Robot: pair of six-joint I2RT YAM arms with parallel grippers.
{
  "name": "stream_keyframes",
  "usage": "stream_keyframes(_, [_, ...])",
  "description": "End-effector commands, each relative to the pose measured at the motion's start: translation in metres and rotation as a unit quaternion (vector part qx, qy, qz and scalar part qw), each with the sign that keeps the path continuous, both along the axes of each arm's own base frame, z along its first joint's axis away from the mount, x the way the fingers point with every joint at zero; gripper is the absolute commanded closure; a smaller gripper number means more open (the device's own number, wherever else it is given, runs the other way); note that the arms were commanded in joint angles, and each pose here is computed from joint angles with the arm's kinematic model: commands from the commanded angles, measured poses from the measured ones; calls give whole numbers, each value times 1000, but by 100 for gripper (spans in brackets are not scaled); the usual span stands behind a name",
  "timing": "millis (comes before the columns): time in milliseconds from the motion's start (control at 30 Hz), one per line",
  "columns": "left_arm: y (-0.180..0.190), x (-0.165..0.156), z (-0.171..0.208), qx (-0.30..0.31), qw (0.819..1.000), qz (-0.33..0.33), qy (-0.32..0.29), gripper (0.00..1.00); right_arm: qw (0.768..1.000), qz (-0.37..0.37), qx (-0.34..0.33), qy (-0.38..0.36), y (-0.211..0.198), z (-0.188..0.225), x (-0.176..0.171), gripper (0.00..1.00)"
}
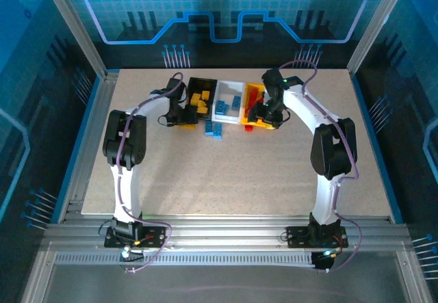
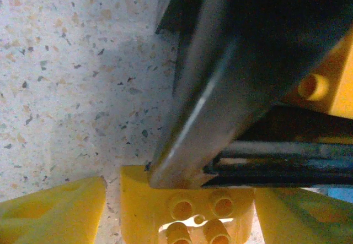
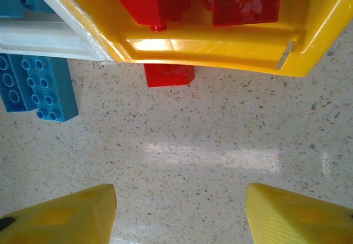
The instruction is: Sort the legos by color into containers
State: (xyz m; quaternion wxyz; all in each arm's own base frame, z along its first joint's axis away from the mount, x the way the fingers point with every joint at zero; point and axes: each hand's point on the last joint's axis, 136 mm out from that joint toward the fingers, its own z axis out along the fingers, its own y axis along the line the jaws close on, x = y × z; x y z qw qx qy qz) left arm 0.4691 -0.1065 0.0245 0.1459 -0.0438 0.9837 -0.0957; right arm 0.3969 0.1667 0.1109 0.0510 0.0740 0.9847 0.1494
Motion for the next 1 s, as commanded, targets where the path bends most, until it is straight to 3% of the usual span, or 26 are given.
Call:
stream_keyframes(0, [1,-14,-4,11,1000,-6,26,31,1000,1,5,1,6,4,3,35])
stream_keyframes(100, [2,-28,-2,5,999,2,34,37,1000,0,6,1,7,2,3,35])
stream_keyframes(400, [0,-78,19,-17,998,17,51,37,1000,3,11,1,14,-3,2,35])
stream_keyframes(500, [-4,-96,26,-21,998,11,54,34,1000,5,12,3,18,-7,0,35])
stream_keyframes(667, [2,-107,30,-7,998,10,54,22,1000,10,13,5,25,-12,-6,35])
stream_keyframes(967, [5,-110,15,17,997,-7,73,19,1000,7,10,4,24,-14,-17,35])
